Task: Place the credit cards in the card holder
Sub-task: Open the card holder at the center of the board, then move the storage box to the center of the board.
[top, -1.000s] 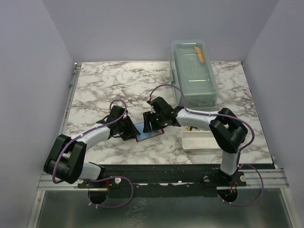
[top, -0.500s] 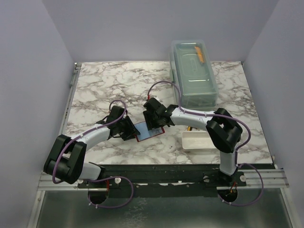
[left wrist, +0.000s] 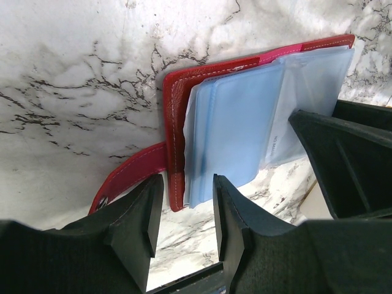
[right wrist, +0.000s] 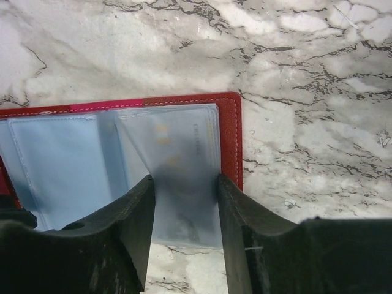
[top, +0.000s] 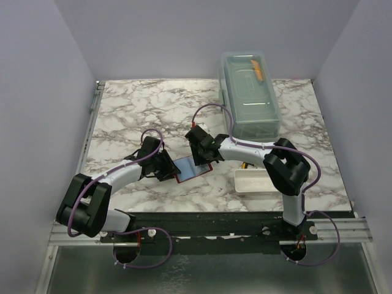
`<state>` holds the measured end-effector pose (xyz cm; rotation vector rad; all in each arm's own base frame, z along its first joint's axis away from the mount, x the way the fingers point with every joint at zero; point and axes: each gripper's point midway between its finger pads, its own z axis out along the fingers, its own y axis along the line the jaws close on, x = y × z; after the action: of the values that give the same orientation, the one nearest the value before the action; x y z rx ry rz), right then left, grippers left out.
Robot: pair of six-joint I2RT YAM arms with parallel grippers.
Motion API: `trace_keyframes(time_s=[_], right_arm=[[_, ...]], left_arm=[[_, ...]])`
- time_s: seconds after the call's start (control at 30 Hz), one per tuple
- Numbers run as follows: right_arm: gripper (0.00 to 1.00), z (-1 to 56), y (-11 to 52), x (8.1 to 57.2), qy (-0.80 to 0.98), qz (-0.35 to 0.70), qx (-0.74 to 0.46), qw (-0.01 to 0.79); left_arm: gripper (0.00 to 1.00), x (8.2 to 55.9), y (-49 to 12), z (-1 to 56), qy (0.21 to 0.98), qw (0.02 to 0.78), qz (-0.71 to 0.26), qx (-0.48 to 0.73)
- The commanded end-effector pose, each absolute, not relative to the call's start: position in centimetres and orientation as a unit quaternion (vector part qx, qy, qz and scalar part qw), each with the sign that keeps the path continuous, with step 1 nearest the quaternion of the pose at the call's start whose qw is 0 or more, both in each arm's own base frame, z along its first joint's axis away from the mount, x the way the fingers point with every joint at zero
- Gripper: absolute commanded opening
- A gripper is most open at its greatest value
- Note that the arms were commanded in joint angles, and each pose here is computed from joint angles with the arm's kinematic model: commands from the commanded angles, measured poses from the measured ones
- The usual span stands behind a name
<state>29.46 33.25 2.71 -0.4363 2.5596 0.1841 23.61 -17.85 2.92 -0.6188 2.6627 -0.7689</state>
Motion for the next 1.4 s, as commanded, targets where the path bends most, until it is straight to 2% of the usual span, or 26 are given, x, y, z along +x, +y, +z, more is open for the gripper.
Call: trace_keyframes(time_s=[0.0, 0.1, 0.23, 0.37, 0.47, 0.7, 0.97, 1.03, 1.1, 1.37], right_arm=[[0.42, 1.1, 31.9, 28.7, 0.954, 0.035, -0.17, 0.245], [0.41, 1.3, 31.9, 28.7, 0.954, 0.036, -0.17, 0.246], [0.6, 2.3, 32.1, 28.8, 0.952, 0.042, -0.173, 0.248], [0.72, 6.7, 32.1, 28.5, 0.948, 0.04, -0.175, 0.262], [0.77, 11.1, 31.4, 27.1, 0.946, 0.071, -0.169, 0.267], [0.87, 15.3, 24.4, 22.4, 0.958, 0.056, -0.108, 0.259], [0.89, 14.6, 12.5, 21.8, 0.96, -0.008, 0.1, 0.261], [0.96, 14.7, 9.3, 22.3, 0.947, -0.032, 0.167, 0.272], [0.96, 13.9, 6.4, 22.5, 0.933, -0.038, 0.235, 0.268], [0.94, 11.8, 3.3, 23.3, 0.897, 0.039, 0.364, 0.249]], left_arm=[[0.44, 23.2, -17.0, 2.1, 0.931, 0.153, -0.247, -0.219], [0.44, 23.1, -17.0, 2.0, 0.931, 0.153, -0.247, -0.22], [0.44, 23.2, -17.0, 2.2, 0.93, 0.154, -0.249, -0.22], [0.44, 23.7, -17.2, 3.1, 0.927, 0.164, -0.259, -0.217], [0.46, 24.3, -18.0, 4.4, 0.922, 0.169, -0.28, -0.208], [0.59, 25.1, -20.3, 8.7, 0.907, 0.182, -0.348, -0.154], [0.78, 25.3, -22.4, 13.7, 0.885, 0.197, -0.414, -0.082], [0.81, 25.3, -23.0, 14.4, 0.881, 0.194, -0.426, -0.063], [0.83, 25.2, -23.9, 14.7, 0.88, 0.187, -0.433, -0.048], [0.79, 22.8, -31.7, 15.9, 0.866, 0.144, -0.478, 0.03]])
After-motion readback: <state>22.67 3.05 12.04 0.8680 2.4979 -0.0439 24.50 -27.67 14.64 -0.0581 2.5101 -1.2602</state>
